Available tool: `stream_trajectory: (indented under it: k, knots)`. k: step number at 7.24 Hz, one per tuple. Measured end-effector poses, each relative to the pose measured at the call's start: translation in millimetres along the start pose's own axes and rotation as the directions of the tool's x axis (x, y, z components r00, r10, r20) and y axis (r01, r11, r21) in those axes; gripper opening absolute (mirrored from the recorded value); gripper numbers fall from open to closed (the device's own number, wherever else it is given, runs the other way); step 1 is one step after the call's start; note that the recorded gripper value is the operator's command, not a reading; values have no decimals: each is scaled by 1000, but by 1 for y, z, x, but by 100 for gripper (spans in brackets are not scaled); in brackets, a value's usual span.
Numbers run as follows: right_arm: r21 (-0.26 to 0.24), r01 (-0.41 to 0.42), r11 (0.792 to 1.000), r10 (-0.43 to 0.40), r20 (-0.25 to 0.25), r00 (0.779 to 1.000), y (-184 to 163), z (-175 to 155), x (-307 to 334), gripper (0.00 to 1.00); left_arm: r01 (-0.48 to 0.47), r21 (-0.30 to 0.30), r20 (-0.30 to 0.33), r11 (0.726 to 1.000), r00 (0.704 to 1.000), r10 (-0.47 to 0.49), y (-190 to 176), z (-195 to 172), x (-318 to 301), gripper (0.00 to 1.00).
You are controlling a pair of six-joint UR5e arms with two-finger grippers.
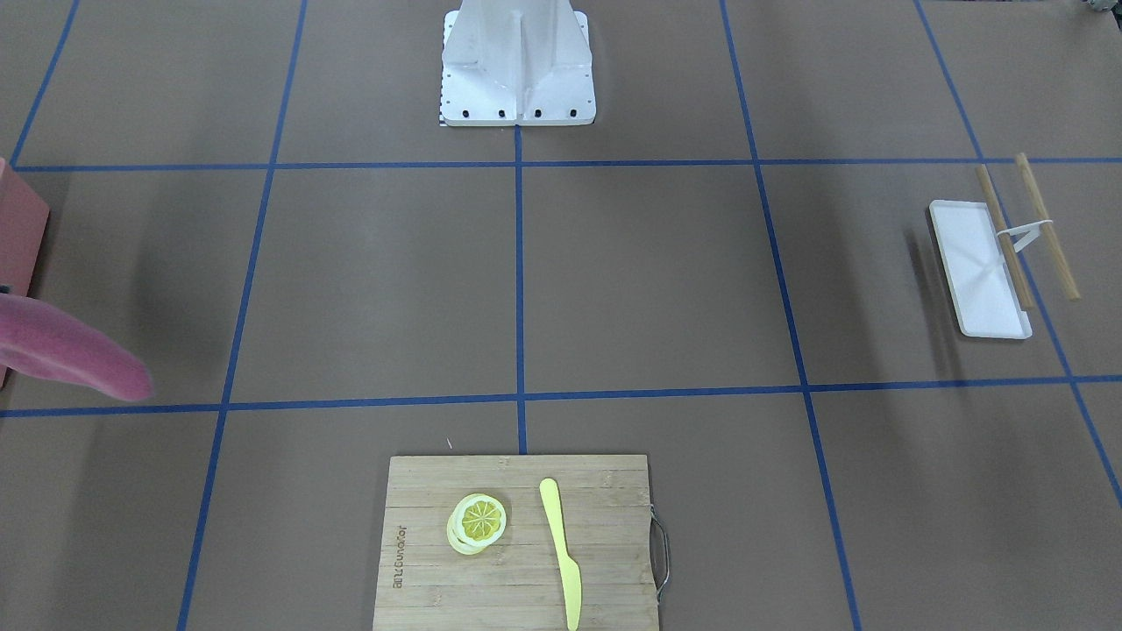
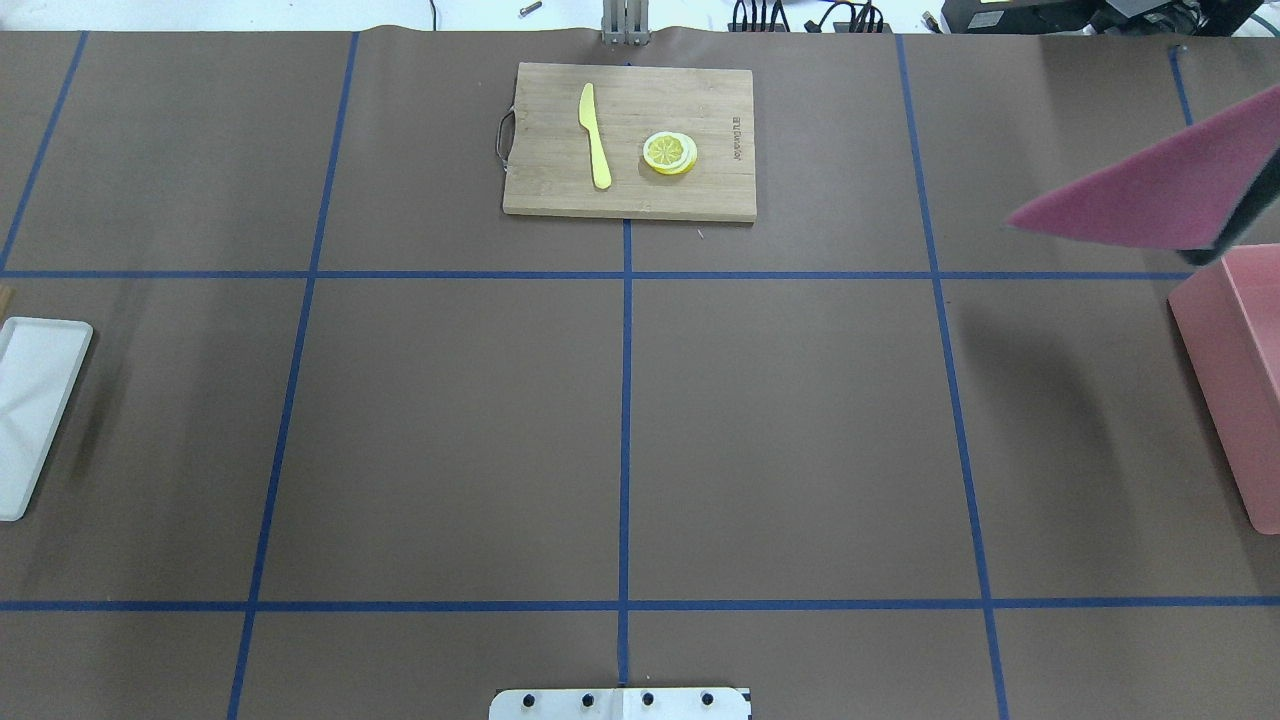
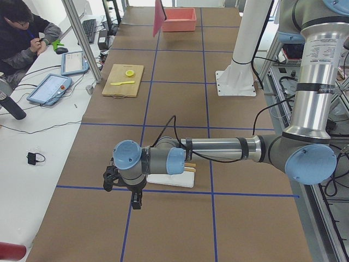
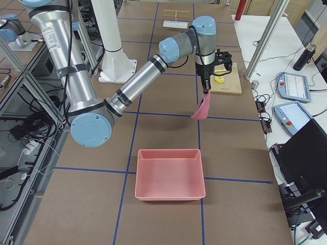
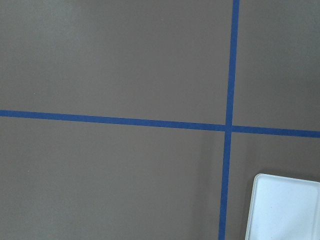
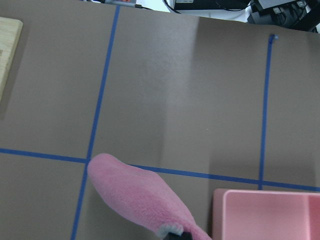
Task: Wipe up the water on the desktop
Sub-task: 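Lift the towel with the right gripper into the pink bin and release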
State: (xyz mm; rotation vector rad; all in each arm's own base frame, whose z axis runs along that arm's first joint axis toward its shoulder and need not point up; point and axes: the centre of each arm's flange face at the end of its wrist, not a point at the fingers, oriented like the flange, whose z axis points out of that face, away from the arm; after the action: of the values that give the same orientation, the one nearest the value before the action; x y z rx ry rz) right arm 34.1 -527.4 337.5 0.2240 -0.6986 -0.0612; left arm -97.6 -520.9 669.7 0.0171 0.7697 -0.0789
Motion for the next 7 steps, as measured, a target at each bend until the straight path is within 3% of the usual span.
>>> stream_trajectory:
  k: [3,5,7]
  knots:
    - [-57,91,994,-94,-42,995,66,-14,117,0,-2,0,0,1000,1000,2,0,0,0,99]
    - [-80,104,991,-107,-37,994,108,-7,152,0,-6,5,0,1000,1000,6,1,1,-1,99]
    - [-138,136,981,-142,-34,989,135,15,166,0,-7,7,0,1000,1000,7,2,3,-3,99]
